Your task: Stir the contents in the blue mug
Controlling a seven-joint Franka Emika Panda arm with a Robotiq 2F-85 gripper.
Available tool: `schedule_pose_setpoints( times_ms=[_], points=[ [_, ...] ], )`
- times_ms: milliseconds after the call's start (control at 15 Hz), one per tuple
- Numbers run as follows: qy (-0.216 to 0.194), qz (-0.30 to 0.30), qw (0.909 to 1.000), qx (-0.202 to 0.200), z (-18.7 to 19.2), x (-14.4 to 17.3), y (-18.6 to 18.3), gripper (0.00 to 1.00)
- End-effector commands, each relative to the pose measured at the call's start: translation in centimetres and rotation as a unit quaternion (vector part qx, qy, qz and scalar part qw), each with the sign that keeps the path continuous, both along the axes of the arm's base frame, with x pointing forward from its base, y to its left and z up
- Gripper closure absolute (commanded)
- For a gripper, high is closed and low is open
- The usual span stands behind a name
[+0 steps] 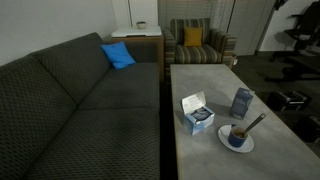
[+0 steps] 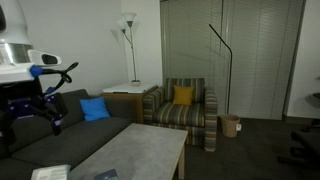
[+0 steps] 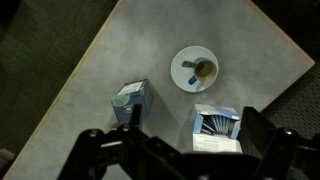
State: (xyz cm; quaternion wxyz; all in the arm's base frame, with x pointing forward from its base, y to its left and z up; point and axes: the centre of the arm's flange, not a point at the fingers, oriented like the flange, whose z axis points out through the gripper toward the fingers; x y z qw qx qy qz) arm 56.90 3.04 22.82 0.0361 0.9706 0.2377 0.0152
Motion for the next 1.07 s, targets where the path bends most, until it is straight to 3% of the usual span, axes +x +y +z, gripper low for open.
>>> schedule_pose_setpoints(
  times_ms=[0, 333, 667, 733, 1000],
  points=[
    [-0.008, 0.091, 0.9951, 0.036, -3.4, 0.4, -0.9, 0.0],
    [0.026, 0.171, 0.9827, 0.065, -7.8, 1.0, -0.4, 0.0],
    [0.06, 0.159, 0.984, 0.052, -12.1, 1.9, 0.3, 0.0],
    [0.043, 0.163, 0.9839, 0.058, -10.6, 0.5, 0.2, 0.0],
    [0.051, 0.16, 0.9842, 0.058, -12.2, 1.0, 0.3, 0.0]
  ],
)
